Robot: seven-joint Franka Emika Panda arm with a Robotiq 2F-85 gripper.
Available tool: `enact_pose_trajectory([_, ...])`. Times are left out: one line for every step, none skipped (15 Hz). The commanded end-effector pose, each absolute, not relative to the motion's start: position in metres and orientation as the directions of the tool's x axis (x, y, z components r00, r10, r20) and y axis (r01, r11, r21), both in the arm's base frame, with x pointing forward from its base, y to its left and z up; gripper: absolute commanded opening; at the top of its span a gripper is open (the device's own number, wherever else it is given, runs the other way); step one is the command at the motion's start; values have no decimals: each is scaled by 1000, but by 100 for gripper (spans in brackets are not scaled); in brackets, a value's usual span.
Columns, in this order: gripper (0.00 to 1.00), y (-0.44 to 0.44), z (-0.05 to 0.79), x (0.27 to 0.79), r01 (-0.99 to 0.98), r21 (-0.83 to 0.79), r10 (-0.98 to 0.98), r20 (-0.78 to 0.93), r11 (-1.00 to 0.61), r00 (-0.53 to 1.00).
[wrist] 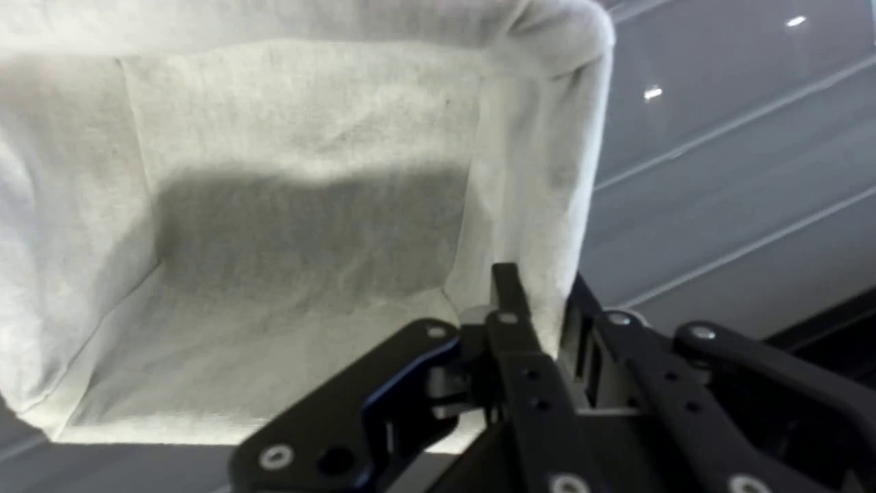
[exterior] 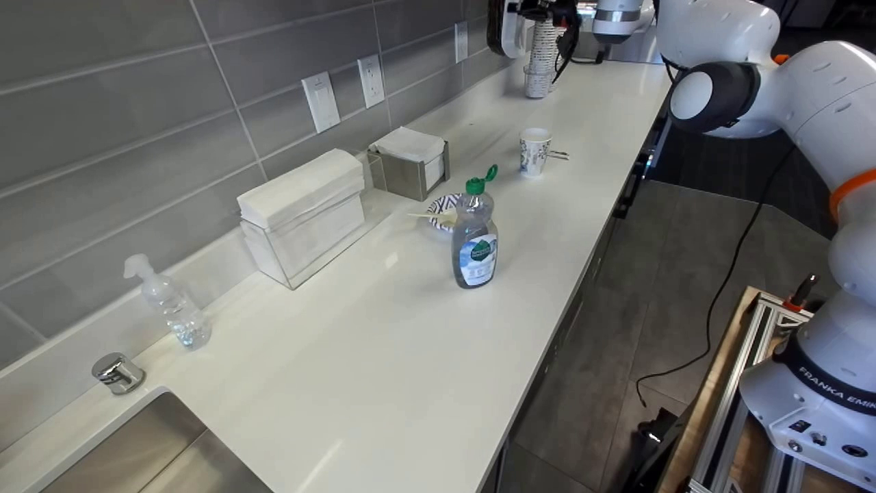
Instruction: Pour out the contents from the brown basket
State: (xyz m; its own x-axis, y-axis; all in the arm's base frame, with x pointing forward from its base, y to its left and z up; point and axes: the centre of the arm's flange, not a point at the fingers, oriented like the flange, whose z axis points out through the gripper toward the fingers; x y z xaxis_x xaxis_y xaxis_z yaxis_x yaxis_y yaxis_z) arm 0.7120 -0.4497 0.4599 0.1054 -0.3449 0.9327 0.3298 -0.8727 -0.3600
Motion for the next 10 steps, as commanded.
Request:
enact_pose_trajectory([4, -417, 451, 690, 201, -235, -222, 971, -951, 85])
enact_pose_trajectory([4, -414, 446, 691, 164, -200, -190, 979, -966, 77])
enact_pose_trajectory([4, -412, 442, 693, 127, -166, -158, 985, -978, 70])
enact_pose_trajectory([4, -409, 438, 695, 89, -130, -124, 990, -988, 65])
enact_pose_trajectory([4, -406, 436, 696, 52, -95, -91, 994, -994, 61])
enact_pose_trajectory([4, -403, 434, 697, 13, -60, -59, 997, -998, 59])
enact_pose_trajectory([4, -400, 434, 698, -25, -23, -25, 998, -999, 58])
enact_pose_trajectory([4, -397, 434, 698, -64, 13, 10, 998, -998, 58])
enact_pose_trajectory([4, -394, 434, 699, -103, 49, 43, 997, -993, 60])
enact_pose_trajectory([4, -392, 435, 698, -143, 85, 77, 995, -986, 61])
